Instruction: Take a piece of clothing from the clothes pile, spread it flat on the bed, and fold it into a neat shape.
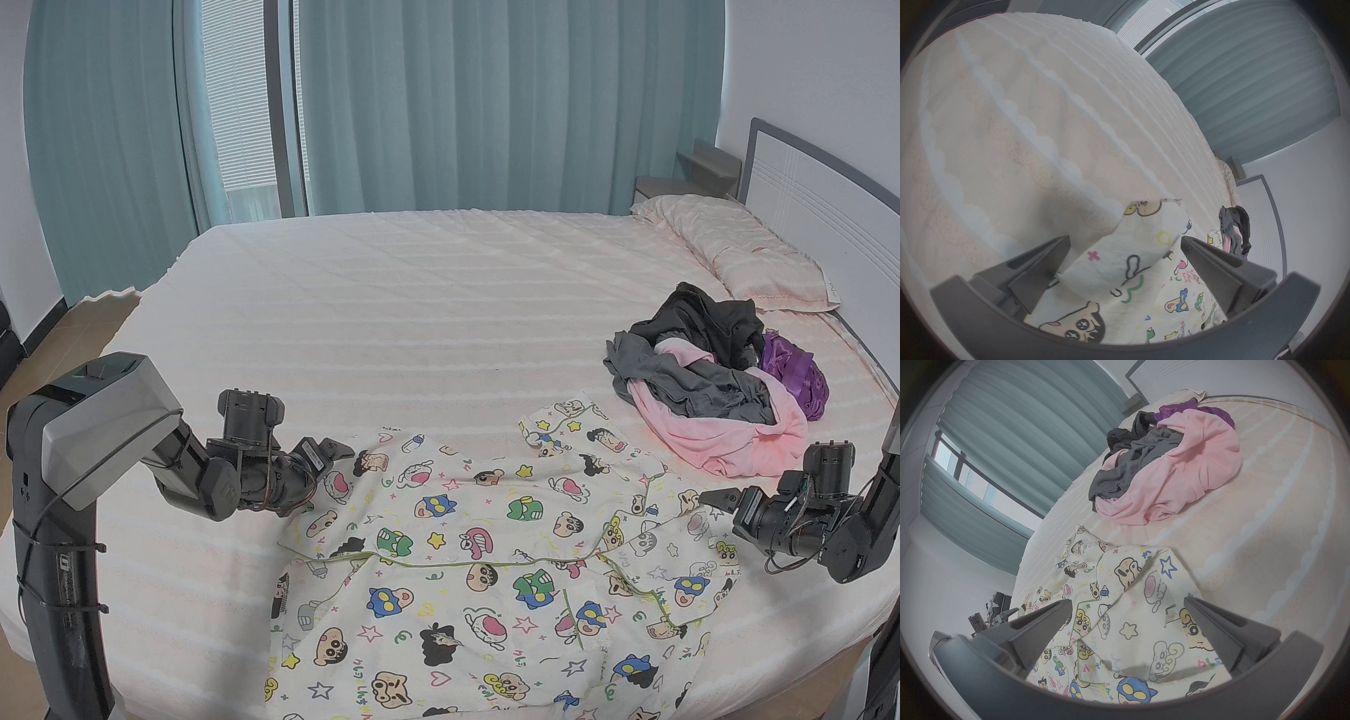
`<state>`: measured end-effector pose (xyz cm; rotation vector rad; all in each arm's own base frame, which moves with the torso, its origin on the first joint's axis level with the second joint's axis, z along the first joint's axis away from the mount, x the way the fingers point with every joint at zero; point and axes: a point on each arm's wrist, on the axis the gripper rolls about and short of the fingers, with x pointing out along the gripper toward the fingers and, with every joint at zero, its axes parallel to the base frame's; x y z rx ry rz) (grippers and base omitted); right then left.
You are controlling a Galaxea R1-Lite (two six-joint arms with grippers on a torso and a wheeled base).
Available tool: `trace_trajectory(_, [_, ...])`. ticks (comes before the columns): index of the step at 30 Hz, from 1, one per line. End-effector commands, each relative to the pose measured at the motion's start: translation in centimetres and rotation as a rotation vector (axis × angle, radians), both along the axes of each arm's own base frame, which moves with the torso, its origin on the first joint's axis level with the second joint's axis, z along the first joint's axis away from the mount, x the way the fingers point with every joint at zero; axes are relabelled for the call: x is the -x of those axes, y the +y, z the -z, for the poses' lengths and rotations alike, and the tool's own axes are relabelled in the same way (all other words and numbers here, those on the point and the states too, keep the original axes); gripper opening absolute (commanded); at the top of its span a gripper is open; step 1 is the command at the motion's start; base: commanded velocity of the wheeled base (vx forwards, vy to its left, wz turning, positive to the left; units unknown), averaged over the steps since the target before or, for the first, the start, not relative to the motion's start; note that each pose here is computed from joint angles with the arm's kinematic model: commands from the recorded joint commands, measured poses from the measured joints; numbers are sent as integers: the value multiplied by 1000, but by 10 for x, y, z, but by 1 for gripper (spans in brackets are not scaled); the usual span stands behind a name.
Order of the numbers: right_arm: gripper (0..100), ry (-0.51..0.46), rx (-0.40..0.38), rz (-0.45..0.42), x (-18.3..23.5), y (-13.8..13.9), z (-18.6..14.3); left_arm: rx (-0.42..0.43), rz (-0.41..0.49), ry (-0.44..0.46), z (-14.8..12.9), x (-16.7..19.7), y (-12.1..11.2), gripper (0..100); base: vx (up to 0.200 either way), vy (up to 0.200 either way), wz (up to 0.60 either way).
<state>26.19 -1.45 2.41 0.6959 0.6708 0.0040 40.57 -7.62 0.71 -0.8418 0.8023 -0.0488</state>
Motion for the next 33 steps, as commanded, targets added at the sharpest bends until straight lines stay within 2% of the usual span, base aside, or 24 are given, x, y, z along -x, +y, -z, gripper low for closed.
trace_trajectory(1, [100,2,1,-2,0,0,1,9,23,-4,-1,0,-8,100,0,0,0])
trace_trajectory(5, [100,2,-1,-7,-1,1,1,39,63,-21,-5,-4,-18,100,0,0,0])
trace_trajectory(6, [100,8,-3,-12,-2,3,3,77,71,-38,-12,-10,-23,100,0,0,0])
trace_trajectory(8, [100,10,-2,-16,-2,4,3,95,62,-50,-16,-13,-23,100,0,0,0])
trace_trajectory(10, [100,15,-2,-26,-2,7,4,149,24,-86,-27,-24,-22,100,0,0,0])
trace_trajectory(16, [100,21,0,-26,-2,7,6,190,-49,-118,-30,-38,-2,100,0,0,0])
trace_trajectory(17, [100,21,0,-24,-2,7,6,229,-101,-152,-34,-43,13,100,0,0,0])
trace_trajectory(20, [100,21,0,-24,-2,7,6,311,-181,-207,-41,-47,31,100,0,0,0])
trace_trajectory(22, [100,21,0,-24,-2,7,6,330,-201,-225,-43,-48,37,100,0,0,0])
trace_trajectory(23, [100,23,0,-24,-1,7,6,344,-237,-260,-47,-50,53,100,0,0,0])
trace_trajectory(29, [100,23,1,-23,-1,7,6,335,-286,-275,-46,-51,76,100,0,0,0])
trace_trajectory(33, [100,23,0,-24,-1,7,6,311,-268,-243,-36,-48,75,100,0,0,0])
